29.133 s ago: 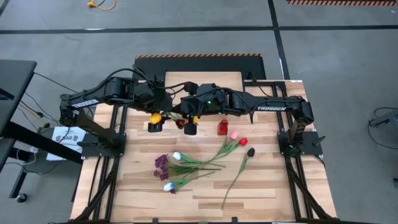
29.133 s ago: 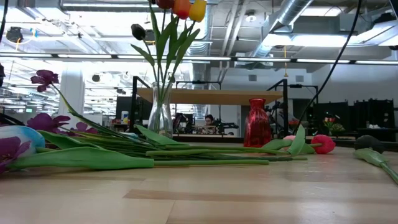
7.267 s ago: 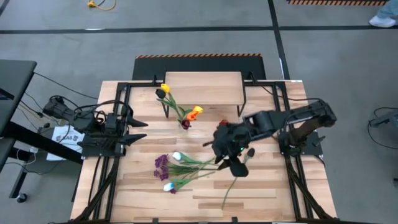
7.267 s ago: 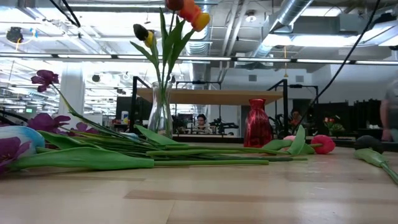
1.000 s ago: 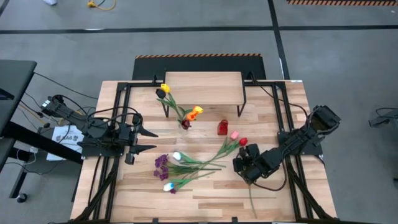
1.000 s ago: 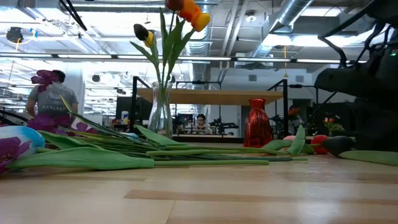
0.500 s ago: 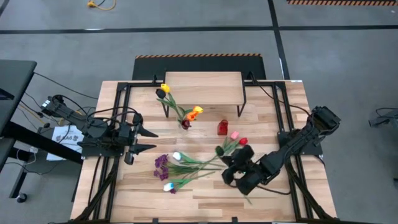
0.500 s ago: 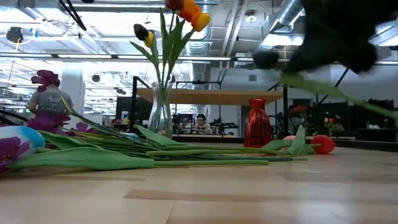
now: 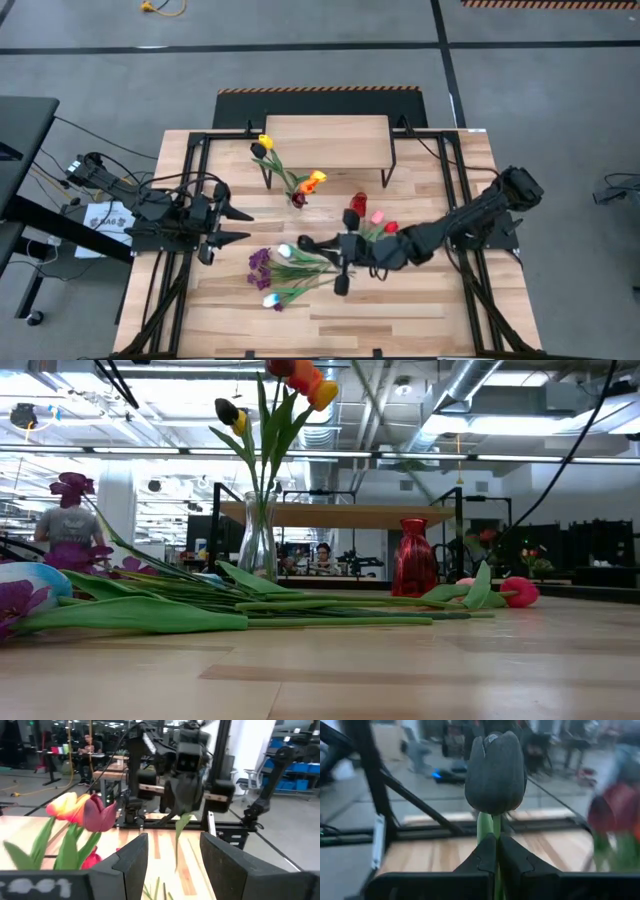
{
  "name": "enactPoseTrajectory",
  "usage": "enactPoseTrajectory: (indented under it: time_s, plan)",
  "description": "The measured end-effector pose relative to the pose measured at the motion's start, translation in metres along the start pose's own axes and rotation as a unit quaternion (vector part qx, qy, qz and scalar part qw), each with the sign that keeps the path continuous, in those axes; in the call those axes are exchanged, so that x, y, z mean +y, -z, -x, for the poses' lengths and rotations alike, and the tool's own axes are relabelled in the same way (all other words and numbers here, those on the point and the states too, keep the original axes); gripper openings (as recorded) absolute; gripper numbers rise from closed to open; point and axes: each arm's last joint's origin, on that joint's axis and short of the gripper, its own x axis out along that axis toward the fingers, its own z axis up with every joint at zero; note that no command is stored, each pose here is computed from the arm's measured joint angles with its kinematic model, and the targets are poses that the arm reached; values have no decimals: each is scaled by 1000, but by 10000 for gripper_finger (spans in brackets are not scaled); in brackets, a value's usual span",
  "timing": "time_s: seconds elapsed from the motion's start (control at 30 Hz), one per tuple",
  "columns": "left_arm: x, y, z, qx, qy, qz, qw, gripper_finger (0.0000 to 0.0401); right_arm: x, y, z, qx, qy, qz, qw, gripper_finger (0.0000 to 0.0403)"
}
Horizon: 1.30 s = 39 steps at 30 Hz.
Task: Pick and place flowers into a vace then onto a shelf
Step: Put the black tulip into the transparent vase
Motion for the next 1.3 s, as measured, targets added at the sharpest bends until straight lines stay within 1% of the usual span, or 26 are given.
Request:
enactPoseTrajectory:
  time_s: [0.07,0.2,0.33,0.47,0.7,0.83,1.0,1.13,1.3]
  plan:
    - [-1,-1,0,-2,13,-5,1000,170,-6,-8,-5,-14,-18,6,1000,2]
    - [-2,-2,0,-7,35,-14,999,170,-18,-20,-13,-30,-24,12,999,3]
    - [-4,-1,-6,-12,28,-25,999,170,-28,-29,-18,-63,-41,14,997,3]
    - [-9,0,-19,-24,26,-26,999,170,-33,-36,-20,-96,-58,26,993,3]
    - [-20,10,-48,-37,23,-35,998,170,-35,-41,-20,-125,-55,38,990,3]
    - [-24,16,-61,-49,18,-37,998,170,-34,-45,-18,-147,-83,38,985,3]
    - [-25,22,-73,-58,11,-39,997,170,-34,-48,-17,-163,-89,43,982,3]
    - [-23,28,-84,-59,7,-37,998,170,-33,-50,-16,-179,-118,44,976,3]
    - [-23,29,-95,-60,15,-34,998,170,-32,-51,-16,-182,-121,44,975,3]
